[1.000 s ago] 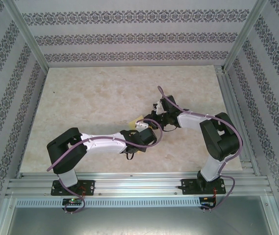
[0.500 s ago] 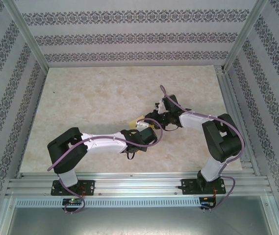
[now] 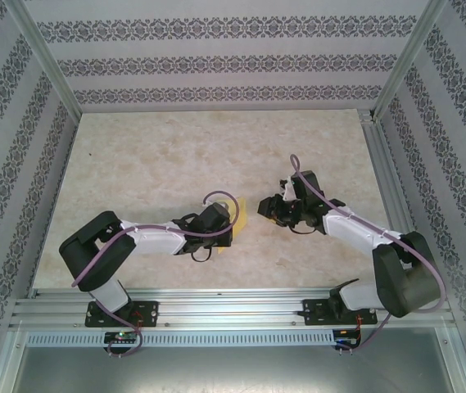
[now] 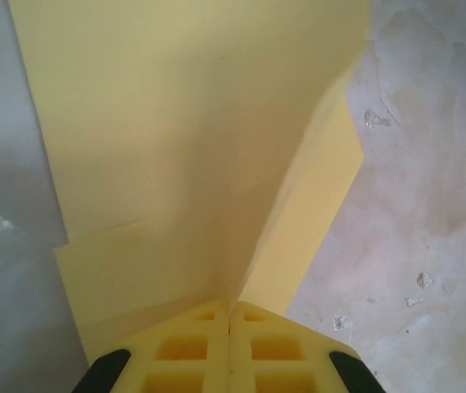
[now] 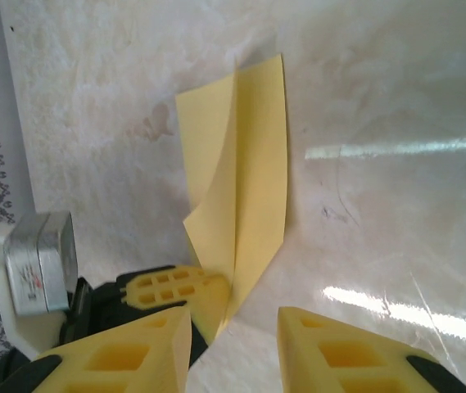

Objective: Fold a paper plane with a square sheet of paper (pick it up from the middle)
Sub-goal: Fourth fold the wing at the center of the table.

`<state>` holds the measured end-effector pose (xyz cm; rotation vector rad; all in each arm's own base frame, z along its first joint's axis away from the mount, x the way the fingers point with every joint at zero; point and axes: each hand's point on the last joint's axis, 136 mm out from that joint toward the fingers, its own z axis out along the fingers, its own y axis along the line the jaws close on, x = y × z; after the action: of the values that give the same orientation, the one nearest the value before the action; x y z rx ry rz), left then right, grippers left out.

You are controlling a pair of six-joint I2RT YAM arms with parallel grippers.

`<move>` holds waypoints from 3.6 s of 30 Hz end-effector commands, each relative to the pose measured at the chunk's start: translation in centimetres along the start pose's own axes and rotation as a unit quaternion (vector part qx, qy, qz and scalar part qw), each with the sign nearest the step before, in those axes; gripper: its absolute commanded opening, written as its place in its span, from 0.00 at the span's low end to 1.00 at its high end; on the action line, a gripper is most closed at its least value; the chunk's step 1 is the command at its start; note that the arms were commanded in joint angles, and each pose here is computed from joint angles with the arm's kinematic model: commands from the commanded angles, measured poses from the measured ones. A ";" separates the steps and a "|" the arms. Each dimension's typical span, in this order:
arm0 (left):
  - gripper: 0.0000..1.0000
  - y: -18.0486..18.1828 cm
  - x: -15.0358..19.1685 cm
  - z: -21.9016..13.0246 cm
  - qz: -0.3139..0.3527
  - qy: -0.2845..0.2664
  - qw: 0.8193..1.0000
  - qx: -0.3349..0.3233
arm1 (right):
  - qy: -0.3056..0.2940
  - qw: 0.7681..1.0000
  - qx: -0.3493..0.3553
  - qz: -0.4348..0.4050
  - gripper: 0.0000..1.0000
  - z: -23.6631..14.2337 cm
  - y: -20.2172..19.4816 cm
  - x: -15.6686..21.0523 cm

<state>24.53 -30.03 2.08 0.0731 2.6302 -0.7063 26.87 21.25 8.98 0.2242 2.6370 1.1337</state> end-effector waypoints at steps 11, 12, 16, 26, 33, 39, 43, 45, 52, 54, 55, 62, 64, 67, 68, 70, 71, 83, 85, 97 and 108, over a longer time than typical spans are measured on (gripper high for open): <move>0.02 -4.1 -3.6 -3.5 -0.053 -0.041 0.989 0.132 | -0.006 1.000 0.003 0.002 0.22 1.9 1.0 2.1; 0.02 -3.9 -3.6 -3.4 -0.055 -0.041 0.989 0.130 | -0.003 1.000 -0.001 0.000 0.21 2.3 1.3 2.4; 0.02 -2.9 -3.4 -2.6 -0.070 -0.035 0.988 0.130 | 0.002 1.000 0.010 -0.001 0.18 3.4 1.6 2.8; 0.03 -2.3 -2.8 -1.3 -0.097 -0.032 0.982 0.159 | 0.011 1.000 0.023 -0.002 0.15 4.4 1.7 3.8; 0.03 -1.1 -3.1 -1.3 -0.106 -0.027 0.980 0.165 | 0.009 1.000 0.022 -0.003 0.14 5.3 2.2 4.1; 0.03 -1.0 -3.0 -0.9 -0.112 -0.012 0.976 0.184 | 0.000 1.000 0.015 0.001 0.11 6.2 2.7 3.5; 0.03 -0.8 -3.1 -0.6 -0.125 -0.011 0.971 0.202 | -0.003 1.000 0.024 0.001 0.11 7.0 2.5 3.2; 0.03 -0.5 -3.1 -0.6 -0.126 -0.012 0.971 0.201 | -0.001 1.000 0.029 0.002 0.11 7.5 2.3 3.1; 0.03 0.4 -3.0 -0.7 -0.128 -0.008 0.971 0.202 | -0.002 0.999 0.046 0.007 0.12 8.8 1.4 2.7; 0.03 0.4 -3.0 -0.7 -0.127 -0.006 0.970 0.205 | -0.002 0.999 0.041 0.007 0.12 9.0 1.7 2.6; 0.03 0.4 -3.0 -0.7 -0.127 -0.006 0.971 0.204 | -0.002 0.999 0.035 0.010 0.12 9.1 1.9 2.5; 0.05 0.6 -3.2 -0.9 -0.122 -0.006 0.972 0.198 | -0.040 0.999 0.025 0.014 0.13 8.8 2.9 0.6; 0.06 0.6 -3.3 -0.9 -0.119 -0.004 0.974 0.195 | -0.044 0.999 0.020 0.015 0.13 8.9 3.4 0.0; 0.11 0.5 -3.4 -1.0 -0.115 -0.004 0.974 0.193 | -0.035 0.999 0.020 0.008 0.13 9.4 3.9 -0.3; 0.13 0.4 -3.5 -1.1 -0.113 -0.004 0.974 0.194 | -0.031 0.999 0.016 0.010 0.12 9.6 4.0 -0.2; 0.17 0.3 -3.7 -1.2 -0.113 -0.004 0.975 0.193 | -0.022 1.000 0.015 0.010 0.12 9.9 3.9 -0.1; 0.18 0.3 -3.9 -1.3 -0.112 -0.006 0.975 0.194 | -0.020 1.000 0.015 0.011 0.13 10.0 3.9 0.0; 0.26 0.7 -5.2 -1.2 -0.108 0.001 0.976 0.190 | -0.013 1.000 0.007 0.008 0.13 10.3 4.3 -0.3; 0.26 0.8 -5.3 -1.3 -0.104 0.002 0.977 0.188 | -0.013 1.000 0.008 0.009 0.13 10.3 4.3 -0.4; 0.04 0.7 -5.8 -1.1 -0.127 0.011 0.971 0.201 | -0.023 0.999 0.031 0.005 0.15 8.1 3.3 -0.1; 0.03 1.0 -6.1 -1.2 -0.253 -0.041 0.944 0.207 | -0.042 0.999 0.030 -0.014 0.26 5.3 2.0 2.3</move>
<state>29.13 -28.11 4.43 -0.3806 2.4656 -1.3690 26.62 27.30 5.67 0.2829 2.6412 1.0422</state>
